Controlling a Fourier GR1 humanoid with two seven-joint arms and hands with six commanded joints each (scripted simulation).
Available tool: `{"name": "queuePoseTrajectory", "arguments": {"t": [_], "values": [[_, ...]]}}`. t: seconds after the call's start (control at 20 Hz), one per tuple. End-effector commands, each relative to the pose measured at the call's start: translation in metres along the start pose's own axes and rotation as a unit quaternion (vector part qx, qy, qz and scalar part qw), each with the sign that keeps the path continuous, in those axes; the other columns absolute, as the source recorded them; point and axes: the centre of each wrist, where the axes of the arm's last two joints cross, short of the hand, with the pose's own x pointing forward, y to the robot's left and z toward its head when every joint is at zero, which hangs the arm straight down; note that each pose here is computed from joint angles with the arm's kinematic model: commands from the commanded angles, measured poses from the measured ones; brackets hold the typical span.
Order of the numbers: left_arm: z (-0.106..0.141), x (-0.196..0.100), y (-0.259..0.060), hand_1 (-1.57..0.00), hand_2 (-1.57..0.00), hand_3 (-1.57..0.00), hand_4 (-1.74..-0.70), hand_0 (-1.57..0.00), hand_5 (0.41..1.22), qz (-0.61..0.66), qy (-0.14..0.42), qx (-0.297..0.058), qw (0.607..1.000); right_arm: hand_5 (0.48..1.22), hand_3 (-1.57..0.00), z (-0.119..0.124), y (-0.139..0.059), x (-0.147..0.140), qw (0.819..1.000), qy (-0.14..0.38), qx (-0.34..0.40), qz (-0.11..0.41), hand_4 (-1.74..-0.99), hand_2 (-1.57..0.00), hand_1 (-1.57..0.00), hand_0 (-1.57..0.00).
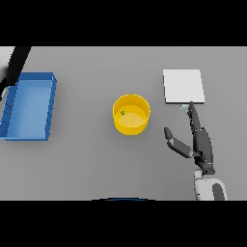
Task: Pick up the red beaker and tilt it to pour out 1 green nut into yellow bowl. Pick up the yellow bowl and place it on the metallic measuring scale.
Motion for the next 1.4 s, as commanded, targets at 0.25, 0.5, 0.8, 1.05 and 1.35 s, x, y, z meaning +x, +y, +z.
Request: {"name": "queuePoseTrajectory", "arguments": {"t": [0.25, 0.5, 0.8, 1.05, 1.35], "values": [[0.022, -0.080, -0.058, -1.57, -1.57, -1.41, -1.74, -1.57, 1.221, 0.229, 0.106, 0.030, 0.967, 0.591, 0.00, -0.003, -0.002, -0.002, 1.000, -0.012, 0.008, 0.016, -1.223, 0.00, 0.00, 0.00], [0.059, -0.104, -0.120, -1.57, -1.57, -1.45, -1.74, -1.57, 1.221, 0.354, 0.215, 0.056, 0.909, 0.620, 0.00, -0.005, -0.003, 0.000, 0.999, -0.008, 0.016, 0.028, -1.209, 0.00, 0.00, 0.00], [0.117, -0.095, -0.182, -1.57, -1.57, -1.45, -1.74, -1.57, 1.221, 0.412, 0.288, 0.041, 0.863, 0.660, 0.00, -0.002, -0.004, -0.001, 0.999, -0.006, 0.025, 0.036, -1.210, 0.00, 0.00, 0.00], [0.140, -0.079, -0.217, -1.57, -1.57, -1.49, -1.74, -1.57, 1.221, 0.434, 0.321, 0.021, 0.842, 0.664, 0.00, -0.003, -0.005, 0.002, 0.999, -0.008, 0.026, 0.038, -1.216, 0.00, 0.00, 0.00], [0.151, -0.072, -0.239, -1.57, -1.57, -1.55, -1.74, -1.57, 0.967, 0.424, 0.337, -0.004, 0.840, 0.664, 0.00, 0.001, -0.003, -0.001, 0.999, -0.010, 0.027, 0.039, -1.205, 0.00, 0.00, 0.00]]}}
